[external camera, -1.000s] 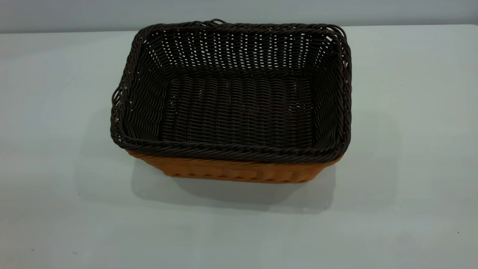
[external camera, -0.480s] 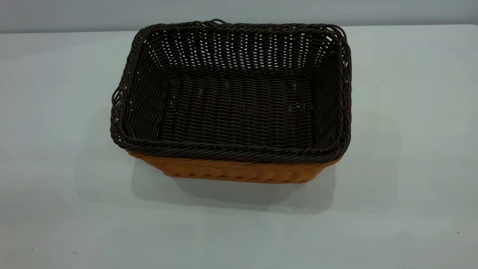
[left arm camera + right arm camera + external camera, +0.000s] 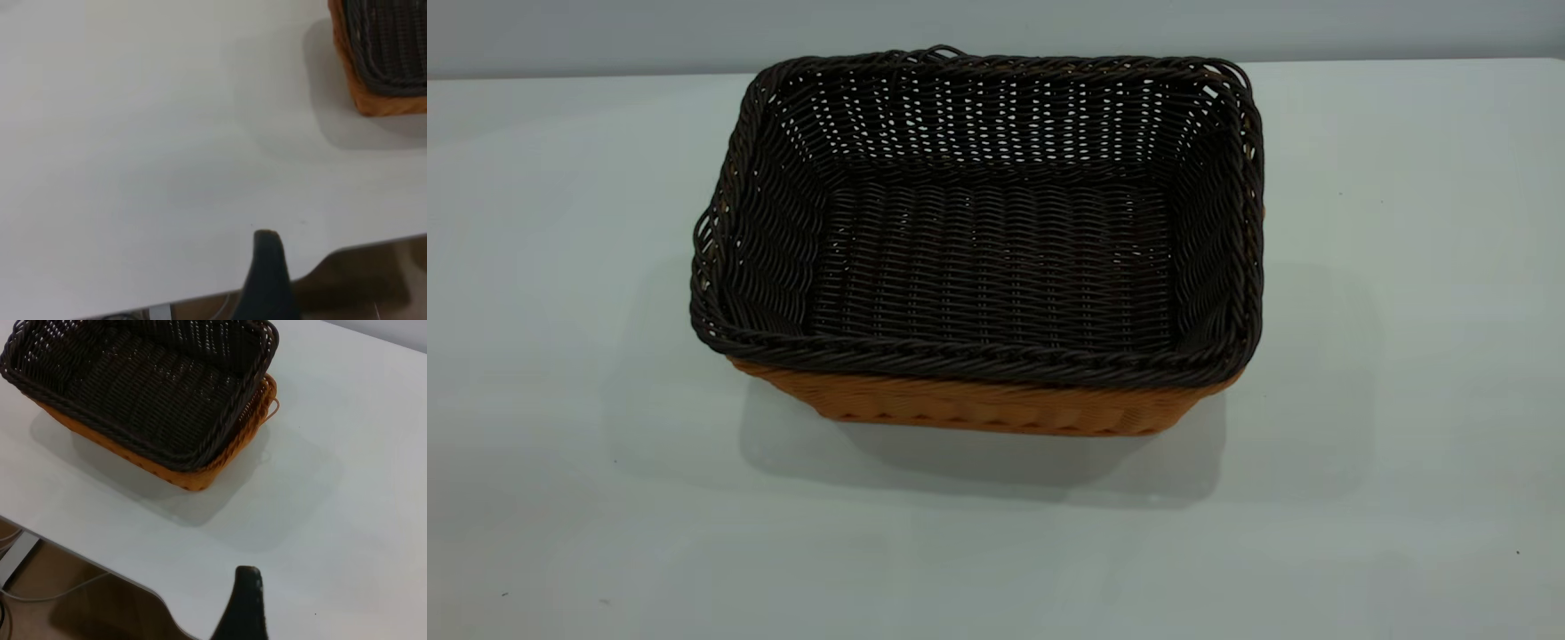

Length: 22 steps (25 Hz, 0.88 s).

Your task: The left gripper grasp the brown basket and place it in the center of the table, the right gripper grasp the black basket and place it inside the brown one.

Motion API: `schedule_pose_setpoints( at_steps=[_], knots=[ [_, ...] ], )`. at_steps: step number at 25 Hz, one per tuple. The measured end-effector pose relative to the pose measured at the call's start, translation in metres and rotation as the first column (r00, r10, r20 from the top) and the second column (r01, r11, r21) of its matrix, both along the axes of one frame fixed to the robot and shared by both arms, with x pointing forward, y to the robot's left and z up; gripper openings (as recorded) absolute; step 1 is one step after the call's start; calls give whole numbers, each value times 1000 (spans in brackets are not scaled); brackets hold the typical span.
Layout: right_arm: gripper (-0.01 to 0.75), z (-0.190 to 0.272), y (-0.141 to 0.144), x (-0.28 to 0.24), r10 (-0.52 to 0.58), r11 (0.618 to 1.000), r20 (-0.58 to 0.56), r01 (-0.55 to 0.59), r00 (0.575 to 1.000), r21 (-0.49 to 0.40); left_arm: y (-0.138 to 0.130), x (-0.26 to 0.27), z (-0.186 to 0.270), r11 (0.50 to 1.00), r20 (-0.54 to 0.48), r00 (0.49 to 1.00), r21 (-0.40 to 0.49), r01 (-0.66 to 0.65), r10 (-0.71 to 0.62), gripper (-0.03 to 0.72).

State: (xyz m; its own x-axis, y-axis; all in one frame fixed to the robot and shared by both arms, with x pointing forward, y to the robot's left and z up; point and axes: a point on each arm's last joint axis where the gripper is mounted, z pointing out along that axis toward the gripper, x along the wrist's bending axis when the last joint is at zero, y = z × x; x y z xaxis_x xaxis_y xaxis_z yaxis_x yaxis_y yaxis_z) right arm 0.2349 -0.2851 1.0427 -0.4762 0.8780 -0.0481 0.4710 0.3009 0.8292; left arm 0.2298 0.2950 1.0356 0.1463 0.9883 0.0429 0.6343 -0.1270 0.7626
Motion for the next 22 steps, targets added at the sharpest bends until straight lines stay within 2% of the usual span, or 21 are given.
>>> schedule_pose_setpoints(
  at_steps=[3, 9, 22],
  knots=[
    [593, 0, 0, 0, 0, 1000, 0, 0, 1000, 0, 1, -3, 0, 1000, 25, 999, -9, -19, 19, 530],
    [593, 0, 0, 0, 0, 1000, 0, 0, 1000, 0, 10, -7, -1, 985, 44, 985, -37, -166, 168, 530],
    [593, 0, 0, 0, 0, 1000, 0, 0, 1000, 0, 11, -7, -1, 984, 44, 983, -40, -175, 177, 530]
  ],
)
